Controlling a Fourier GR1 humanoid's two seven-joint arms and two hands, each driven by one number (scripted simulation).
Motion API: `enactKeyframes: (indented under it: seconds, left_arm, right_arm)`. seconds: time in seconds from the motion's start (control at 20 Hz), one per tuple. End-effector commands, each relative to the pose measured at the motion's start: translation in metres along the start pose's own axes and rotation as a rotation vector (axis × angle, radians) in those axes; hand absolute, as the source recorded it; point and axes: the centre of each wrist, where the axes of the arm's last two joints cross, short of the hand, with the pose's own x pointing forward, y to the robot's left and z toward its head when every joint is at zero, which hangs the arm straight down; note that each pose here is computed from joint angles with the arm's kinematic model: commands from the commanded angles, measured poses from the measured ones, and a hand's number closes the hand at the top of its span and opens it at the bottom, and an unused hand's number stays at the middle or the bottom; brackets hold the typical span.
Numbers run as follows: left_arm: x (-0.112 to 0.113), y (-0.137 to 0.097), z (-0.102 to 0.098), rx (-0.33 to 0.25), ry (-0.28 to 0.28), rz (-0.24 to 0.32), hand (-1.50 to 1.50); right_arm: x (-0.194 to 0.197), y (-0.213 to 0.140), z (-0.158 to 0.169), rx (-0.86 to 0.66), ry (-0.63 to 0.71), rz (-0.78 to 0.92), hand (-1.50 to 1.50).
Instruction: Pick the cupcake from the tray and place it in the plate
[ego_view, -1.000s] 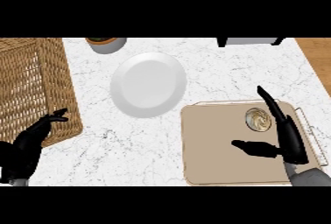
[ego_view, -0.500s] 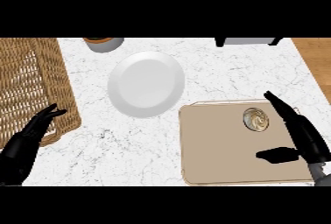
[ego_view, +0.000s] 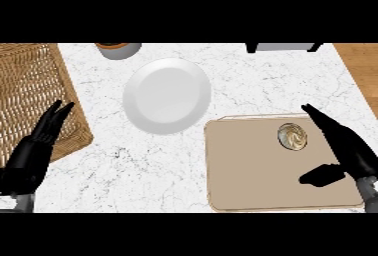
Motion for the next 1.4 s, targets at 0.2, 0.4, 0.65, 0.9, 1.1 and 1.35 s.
enactKeyframes:
  seconds: [0.2,0.4,0.65,0.9,1.1,1.35]
  left_arm:
    - [-0.03,-0.025,-0.008,-0.054,0.129,0.031,0.0]
    - [-0.029,-0.012,-0.01,-0.038,0.144,0.033,0.0]
    - [-0.036,-0.019,0.006,-0.07,0.134,0.038,0.0]
    - [-0.044,-0.027,0.008,-0.067,0.115,0.051,0.0]
    - [-0.044,-0.024,0.004,-0.055,0.122,0.028,0.0]
    - [-0.038,-0.027,-0.01,-0.057,0.125,0.037,0.0]
  right_arm:
    - [0.005,0.003,-0.013,0.066,0.125,0.118,-1.5]
    - [0.001,0.011,-0.015,0.103,0.128,0.119,-1.5]
    - [-0.002,0.018,-0.027,0.097,0.156,0.128,-1.5]
    - [-0.017,0.04,-0.035,0.075,0.191,0.174,-1.5]
    - [-0.002,0.037,-0.047,0.087,0.193,0.151,-1.5]
    - [-0.019,0.051,-0.054,0.164,0.098,0.172,1.5]
